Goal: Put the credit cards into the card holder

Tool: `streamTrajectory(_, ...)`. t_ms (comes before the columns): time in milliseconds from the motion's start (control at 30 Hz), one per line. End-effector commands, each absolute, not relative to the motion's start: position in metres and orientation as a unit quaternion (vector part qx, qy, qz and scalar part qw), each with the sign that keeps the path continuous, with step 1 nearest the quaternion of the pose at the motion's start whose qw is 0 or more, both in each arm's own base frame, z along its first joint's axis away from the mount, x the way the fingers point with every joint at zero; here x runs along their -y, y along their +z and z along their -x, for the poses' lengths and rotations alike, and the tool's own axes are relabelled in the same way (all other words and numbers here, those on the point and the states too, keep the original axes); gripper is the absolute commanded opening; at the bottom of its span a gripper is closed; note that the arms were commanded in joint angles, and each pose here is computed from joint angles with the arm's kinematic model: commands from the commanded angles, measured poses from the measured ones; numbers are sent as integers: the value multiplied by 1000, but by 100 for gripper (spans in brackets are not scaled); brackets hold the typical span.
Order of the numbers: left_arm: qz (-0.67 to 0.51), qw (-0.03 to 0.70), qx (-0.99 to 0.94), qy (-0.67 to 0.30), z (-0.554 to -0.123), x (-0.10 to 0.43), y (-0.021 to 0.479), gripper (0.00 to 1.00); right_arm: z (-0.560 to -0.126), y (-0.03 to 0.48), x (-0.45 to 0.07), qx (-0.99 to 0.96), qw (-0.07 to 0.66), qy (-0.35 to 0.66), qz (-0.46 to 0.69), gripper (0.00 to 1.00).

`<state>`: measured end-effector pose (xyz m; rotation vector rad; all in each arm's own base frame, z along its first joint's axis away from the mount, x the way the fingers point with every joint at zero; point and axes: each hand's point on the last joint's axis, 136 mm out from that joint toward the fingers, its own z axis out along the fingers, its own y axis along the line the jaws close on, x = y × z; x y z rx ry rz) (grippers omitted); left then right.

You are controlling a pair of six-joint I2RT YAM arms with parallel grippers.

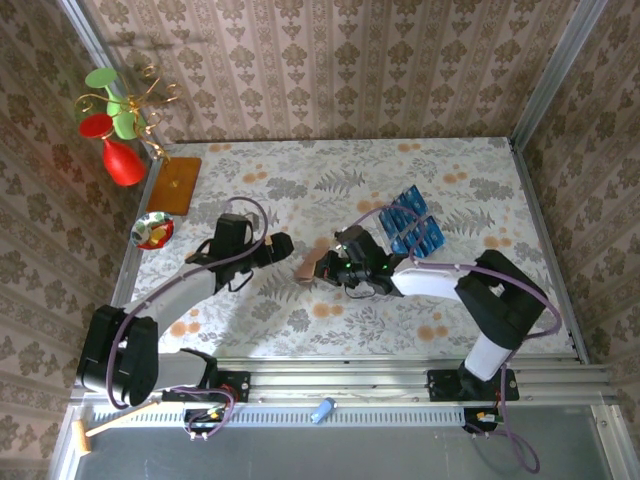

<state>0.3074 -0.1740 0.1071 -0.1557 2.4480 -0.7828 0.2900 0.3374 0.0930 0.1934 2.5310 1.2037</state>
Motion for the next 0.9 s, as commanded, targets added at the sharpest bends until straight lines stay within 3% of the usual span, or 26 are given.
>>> streamTrajectory(0, 43, 288, -901, -323, -314, 183, 133, 100, -289, 121, -332, -886, 179, 427, -30, 0)
streamTrajectory(400, 86, 259, -852, -448, -334, 219, 160, 100, -283, 183, -315, -845, 230, 480, 53, 0)
streamTrajectory(867, 109, 238, -814, -518, -354, 254, 181, 100, -299, 223, -320, -810, 255, 527, 46, 0)
